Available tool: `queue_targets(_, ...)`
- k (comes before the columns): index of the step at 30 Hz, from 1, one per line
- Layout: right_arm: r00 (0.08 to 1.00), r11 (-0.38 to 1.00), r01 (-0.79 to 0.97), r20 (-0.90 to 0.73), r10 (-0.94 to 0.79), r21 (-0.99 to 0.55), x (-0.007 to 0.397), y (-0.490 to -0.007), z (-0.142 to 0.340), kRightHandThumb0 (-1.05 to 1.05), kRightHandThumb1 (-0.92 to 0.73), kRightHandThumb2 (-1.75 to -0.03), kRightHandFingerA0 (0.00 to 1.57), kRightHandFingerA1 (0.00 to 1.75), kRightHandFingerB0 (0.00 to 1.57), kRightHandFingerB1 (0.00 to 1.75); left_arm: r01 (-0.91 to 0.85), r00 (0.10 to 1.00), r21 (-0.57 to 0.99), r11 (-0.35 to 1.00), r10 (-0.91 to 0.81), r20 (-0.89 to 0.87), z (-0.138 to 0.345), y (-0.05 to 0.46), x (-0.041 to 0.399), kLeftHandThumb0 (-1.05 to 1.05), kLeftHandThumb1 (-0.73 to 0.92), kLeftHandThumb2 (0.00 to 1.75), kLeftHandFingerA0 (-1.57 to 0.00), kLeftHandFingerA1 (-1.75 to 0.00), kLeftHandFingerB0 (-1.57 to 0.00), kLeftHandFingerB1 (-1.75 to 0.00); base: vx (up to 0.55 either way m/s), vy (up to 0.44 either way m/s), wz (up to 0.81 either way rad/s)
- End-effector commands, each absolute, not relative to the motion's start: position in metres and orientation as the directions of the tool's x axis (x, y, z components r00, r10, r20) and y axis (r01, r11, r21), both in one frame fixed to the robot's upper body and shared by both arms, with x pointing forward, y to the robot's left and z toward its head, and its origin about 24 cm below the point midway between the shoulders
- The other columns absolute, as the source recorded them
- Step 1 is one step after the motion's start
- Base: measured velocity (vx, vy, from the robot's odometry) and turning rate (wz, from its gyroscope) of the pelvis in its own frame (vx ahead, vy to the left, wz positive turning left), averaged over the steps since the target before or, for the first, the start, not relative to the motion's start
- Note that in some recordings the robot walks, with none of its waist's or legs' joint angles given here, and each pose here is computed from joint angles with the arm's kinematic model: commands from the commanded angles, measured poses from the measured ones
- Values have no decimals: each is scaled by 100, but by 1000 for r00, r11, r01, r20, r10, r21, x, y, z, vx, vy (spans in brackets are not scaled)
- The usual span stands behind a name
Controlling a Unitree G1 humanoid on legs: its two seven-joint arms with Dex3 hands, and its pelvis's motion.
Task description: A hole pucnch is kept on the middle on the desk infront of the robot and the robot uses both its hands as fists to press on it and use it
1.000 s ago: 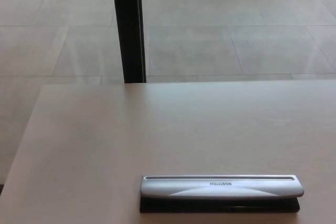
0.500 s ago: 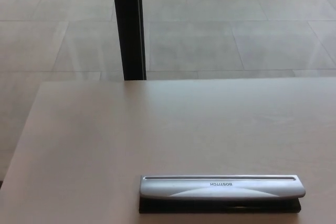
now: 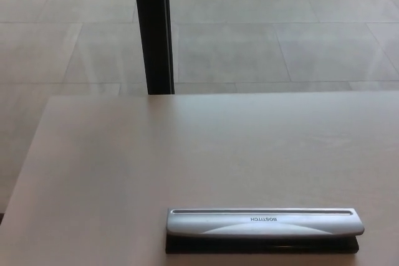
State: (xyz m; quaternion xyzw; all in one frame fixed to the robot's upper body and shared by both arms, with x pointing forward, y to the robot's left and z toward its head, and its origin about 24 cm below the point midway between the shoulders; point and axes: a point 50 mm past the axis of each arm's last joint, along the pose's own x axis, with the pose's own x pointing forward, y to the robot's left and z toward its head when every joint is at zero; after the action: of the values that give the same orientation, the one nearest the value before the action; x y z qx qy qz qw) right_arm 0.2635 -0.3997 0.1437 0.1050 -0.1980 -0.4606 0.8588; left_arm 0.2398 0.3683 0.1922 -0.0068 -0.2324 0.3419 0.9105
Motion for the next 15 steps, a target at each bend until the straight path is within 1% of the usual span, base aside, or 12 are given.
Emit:
queue_targets(1,766,957,214,574,-288,194,269,-268,215,-32,-63,-82,104,167,87,91,-160,793,-106,981,192,578,257,229,256,-19,67,109,-119,-150,-81,-113,0,0,0)
queue_targets(2,774,960,198,570,-276,196,268,-263,214,-32,-63,-82,104,167,87,91,-145,799,-96,985,174,576,255,226,257,-19,67,109,-119,-150,-81,-113,0,0,0)
queue_targets(3,825,976,110,531,-196,190,265,-239,204,-32,-57,-107,124,133,83,93,-36,833,-58,998,62,549,239,205,259,-22,72,95,-93,-175,-78,-122,0,0,0)
queue_targets(5,827,976,105,528,-191,189,266,-237,204,-32,-57,-107,124,133,83,93,-42,833,-60,997,68,549,239,206,258,-22,72,95,-93,-175,-78,-122,0,0,0)
queue_targets(6,847,981,43,514,-137,192,266,-225,190,-22,-73,-83,99,171,78,102,13,858,-57,998,18,514,227,191,260,-24,64,104,-99,-175,-80,-126,0,0,0)
queue_targets(8,879,983,-16,470,-73,181,264,-209,166,-24,-73,-83,97,173,78,104,96,882,-94,991,-41,469,210,167,261,-24,64,107,-101,-175,-80,-125,0,0,0)
queue_targets(9,887,983,-25,458,-64,184,263,-206,162,-24,-73,-83,97,173,78,104,104,893,-104,989,-47,448,206,163,260,-24,64,107,-101,-175,-80,-125,0,0,0)
queue_targets(10,905,980,-40,423,-48,197,263,-201,154,-10,-48,-101,110,170,92,101,123,904,-113,986,-64,423,200,157,259,-5,45,108,-132,-139,-103,-109,0,0,0)
queue_targets(11,906,979,-42,421,-46,197,262,-200,154,-10,-48,-101,110,170,92,101,121,904,-112,986,-62,423,200,157,258,-5,45,108,-132,-139,-103,-109,0,0,0)
queue_targets(12,929,981,-65,371,-8,185,259,-195,141,-32,-58,-93,120,159,85,104,179,920,-139,974,-115,376,187,147,257,-26,68,107,-102,-175,-79,-130,0,0,0)
queue_targets(13,940,976,-111,339,41,189,257,-191,131,-34,-68,-84,99,175,79,102,211,934,-126,969,-161,320,176,138,256,-29,72,100,-100,-175,-70,-143,0,0,0)
queue_targets(15,949,975,-117,312,53,189,255,-189,127,-35,-67,-83,99,175,79,100,228,937,-143,963,-177,303,171,133,255,-28,73,99,-99,-175,-70,-142,0,0,0)
